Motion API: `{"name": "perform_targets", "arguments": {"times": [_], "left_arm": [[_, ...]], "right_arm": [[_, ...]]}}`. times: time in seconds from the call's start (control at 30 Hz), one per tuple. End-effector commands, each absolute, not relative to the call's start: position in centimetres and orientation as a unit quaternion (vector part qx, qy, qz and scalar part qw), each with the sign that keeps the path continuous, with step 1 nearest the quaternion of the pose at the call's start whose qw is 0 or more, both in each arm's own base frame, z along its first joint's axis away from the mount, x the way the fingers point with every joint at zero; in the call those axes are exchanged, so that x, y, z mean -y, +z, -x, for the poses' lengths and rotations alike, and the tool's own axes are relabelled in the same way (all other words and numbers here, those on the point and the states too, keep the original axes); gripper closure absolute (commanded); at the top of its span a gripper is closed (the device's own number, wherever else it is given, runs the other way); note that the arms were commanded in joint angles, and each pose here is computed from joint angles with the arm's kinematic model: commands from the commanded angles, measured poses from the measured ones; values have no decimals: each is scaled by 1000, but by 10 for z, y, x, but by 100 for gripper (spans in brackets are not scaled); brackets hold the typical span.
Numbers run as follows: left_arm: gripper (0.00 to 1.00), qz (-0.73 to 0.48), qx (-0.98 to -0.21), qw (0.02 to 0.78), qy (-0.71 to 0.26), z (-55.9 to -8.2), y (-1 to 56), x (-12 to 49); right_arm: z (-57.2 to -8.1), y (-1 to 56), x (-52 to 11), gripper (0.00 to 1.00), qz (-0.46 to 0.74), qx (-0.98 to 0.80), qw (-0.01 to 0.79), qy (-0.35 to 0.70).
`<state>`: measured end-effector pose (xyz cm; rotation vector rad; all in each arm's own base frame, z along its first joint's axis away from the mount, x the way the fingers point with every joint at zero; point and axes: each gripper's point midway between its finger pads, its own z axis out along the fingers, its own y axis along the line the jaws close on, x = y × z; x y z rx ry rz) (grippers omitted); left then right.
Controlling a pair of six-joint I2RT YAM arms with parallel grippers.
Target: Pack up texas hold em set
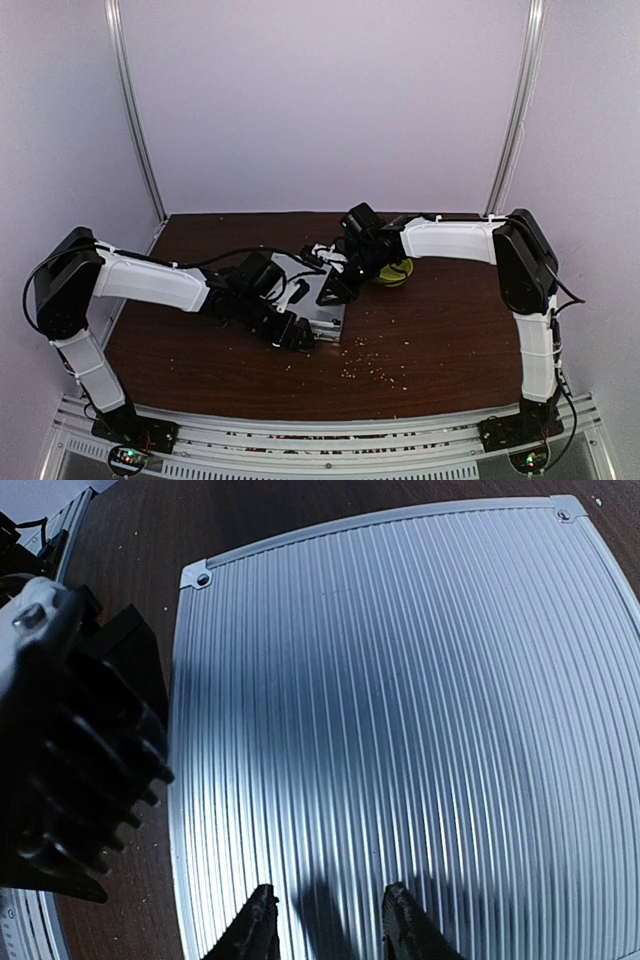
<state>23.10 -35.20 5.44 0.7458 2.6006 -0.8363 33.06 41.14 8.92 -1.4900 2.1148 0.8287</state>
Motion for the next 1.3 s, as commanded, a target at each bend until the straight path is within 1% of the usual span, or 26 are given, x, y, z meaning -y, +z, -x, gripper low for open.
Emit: {"name": "perform_targets", "arguments": {"times": [0.0,0.67,0.93,1.07,1.27], "left_arm": [[20,-279,-872,218,-337,-248,103,376],[20,-278,-882,216,-314,-250,90,369],[21,-278,-890,204,-299,-246,75,362],[23,-283,-893,197,-288,-245,65,359],[23,-287,-899,190,-271,-246,48,355]], "right_arm": [[-310,38,-392,63,529,-793,128,274],[-310,35,-392,63,528,-794,124,274],[-309,34,-391,63,529,-794,122,274],[-309,34,-392,63,529,-794,122,274],[-309,34,-391,63,528,-795,120,275]]}}
